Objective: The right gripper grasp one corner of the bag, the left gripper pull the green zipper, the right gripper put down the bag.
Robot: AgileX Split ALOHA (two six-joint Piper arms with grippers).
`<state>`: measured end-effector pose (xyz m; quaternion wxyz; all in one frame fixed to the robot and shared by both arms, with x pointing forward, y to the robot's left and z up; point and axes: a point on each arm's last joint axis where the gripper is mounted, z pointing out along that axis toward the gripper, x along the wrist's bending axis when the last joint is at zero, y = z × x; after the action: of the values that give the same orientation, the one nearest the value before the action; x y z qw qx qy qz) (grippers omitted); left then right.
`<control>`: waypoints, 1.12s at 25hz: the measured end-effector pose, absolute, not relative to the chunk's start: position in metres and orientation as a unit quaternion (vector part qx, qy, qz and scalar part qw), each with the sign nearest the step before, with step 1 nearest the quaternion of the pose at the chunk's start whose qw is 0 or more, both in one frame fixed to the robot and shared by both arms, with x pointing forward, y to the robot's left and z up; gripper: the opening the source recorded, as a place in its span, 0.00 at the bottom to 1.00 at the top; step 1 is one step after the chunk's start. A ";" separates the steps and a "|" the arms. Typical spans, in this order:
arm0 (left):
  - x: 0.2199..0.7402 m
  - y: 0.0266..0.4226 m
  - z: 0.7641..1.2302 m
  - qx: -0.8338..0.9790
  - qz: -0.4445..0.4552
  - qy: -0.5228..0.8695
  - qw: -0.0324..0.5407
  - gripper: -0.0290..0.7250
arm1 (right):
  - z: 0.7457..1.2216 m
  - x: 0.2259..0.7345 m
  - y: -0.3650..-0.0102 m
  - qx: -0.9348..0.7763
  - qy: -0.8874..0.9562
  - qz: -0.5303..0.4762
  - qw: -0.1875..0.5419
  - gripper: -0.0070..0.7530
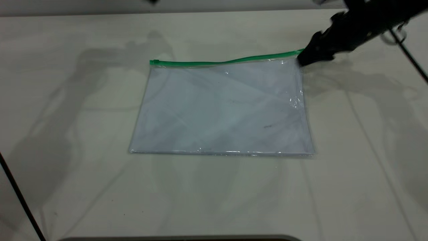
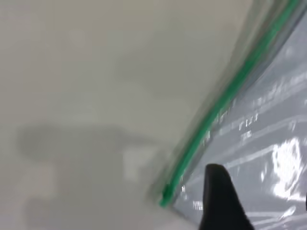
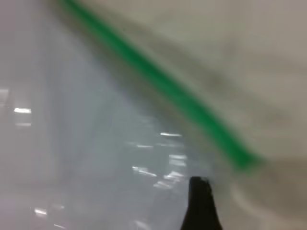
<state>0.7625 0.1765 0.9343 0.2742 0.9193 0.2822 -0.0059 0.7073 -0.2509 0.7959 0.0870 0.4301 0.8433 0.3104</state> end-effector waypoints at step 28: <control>0.550 0.232 1.303 0.771 0.328 0.433 0.333 0.64 | 1.212 0.463 -0.265 0.533 0.769 0.304 0.178 0.62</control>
<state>0.5503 0.2323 1.3028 0.3329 0.7711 0.4329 0.3275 0.4627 -0.2647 1.2118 0.1777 0.5334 0.7692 0.3037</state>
